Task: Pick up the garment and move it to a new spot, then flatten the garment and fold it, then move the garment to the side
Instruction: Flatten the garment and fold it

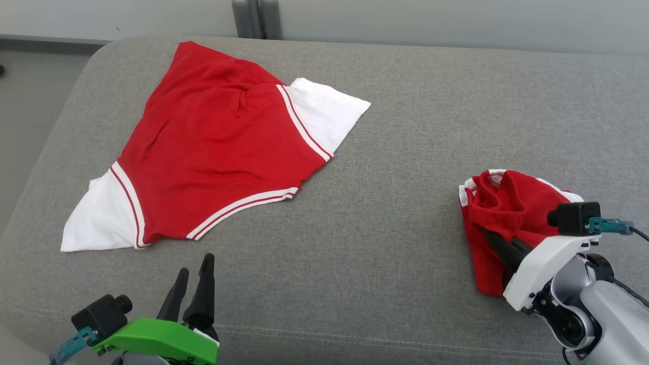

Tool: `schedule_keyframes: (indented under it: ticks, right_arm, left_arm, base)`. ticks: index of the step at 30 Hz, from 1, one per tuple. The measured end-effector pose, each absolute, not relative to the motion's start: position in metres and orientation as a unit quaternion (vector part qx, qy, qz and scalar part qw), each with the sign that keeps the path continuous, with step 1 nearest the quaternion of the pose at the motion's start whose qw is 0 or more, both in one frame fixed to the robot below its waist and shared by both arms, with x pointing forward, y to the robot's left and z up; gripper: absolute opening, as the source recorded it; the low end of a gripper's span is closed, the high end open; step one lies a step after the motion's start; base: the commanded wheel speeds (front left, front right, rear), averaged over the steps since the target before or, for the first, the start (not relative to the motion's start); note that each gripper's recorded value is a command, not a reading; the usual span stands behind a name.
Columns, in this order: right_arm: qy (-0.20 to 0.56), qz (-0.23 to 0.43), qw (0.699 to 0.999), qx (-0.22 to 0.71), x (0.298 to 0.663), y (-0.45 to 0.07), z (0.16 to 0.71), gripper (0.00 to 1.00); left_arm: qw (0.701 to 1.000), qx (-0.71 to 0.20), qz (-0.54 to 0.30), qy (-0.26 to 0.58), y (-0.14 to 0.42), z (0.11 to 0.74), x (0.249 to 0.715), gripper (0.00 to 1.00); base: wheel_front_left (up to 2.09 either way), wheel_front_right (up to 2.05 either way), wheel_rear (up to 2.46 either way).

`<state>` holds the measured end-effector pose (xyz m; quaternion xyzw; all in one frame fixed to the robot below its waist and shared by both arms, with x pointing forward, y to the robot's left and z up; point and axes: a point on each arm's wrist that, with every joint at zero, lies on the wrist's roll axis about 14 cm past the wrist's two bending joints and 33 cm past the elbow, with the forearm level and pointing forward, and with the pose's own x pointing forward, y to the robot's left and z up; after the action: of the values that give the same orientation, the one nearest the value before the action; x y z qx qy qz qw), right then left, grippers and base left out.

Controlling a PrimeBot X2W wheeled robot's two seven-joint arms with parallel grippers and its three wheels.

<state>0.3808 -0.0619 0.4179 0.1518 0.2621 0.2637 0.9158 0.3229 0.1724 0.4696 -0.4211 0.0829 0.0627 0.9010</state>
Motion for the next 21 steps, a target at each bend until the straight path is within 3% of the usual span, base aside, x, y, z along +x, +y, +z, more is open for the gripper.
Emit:
schedule_keyframes:
  ticks: [5, 6, 7, 8, 9, 21]
  right_arm:
    - [0.269, 0.249, 0.919, 0.144, 0.378, -0.072, 0.418, 0.0]
    - [0.271, 0.247, 0.92, 0.137, 0.377, -0.075, 0.417, 0.05]
    - [0.272, 0.245, 0.921, 0.132, 0.376, -0.079, 0.417, 0.4]
    - [0.274, 0.242, 0.922, 0.13, 0.375, -0.081, 0.416, 0.84]
    - [0.278, 0.243, 0.921, 0.126, 0.372, -0.082, 0.415, 1.0]
    - [0.263, 0.284, 0.917, 0.091, 0.348, -0.068, 0.427, 1.0]
  left_arm:
    - [0.9, -0.423, 0.054, 0.086, 0.168, 0.469, 0.327, 1.0]
    - [0.9, -0.423, 0.051, 0.087, 0.166, 0.468, 0.328, 1.0]
    - [0.9, -0.423, 0.048, 0.089, 0.164, 0.468, 0.329, 1.0]
    - [0.9, -0.423, 0.046, 0.091, 0.162, 0.467, 0.33, 1.0]
    - [0.9, -0.423, 0.044, 0.092, 0.161, 0.467, 0.331, 1.0]
    - [0.902, -0.419, 0.02, 0.102, 0.147, 0.466, 0.34, 1.0]
  base:
    - [0.0, 0.0, 0.0]
    - [0.0, 0.0, 0.0]
    - [0.0, 0.0, 0.0]
    - [0.0, 0.0, 0.0]
    - [0.0, 0.0, 0.0]
    - [0.0, 0.0, 0.0]
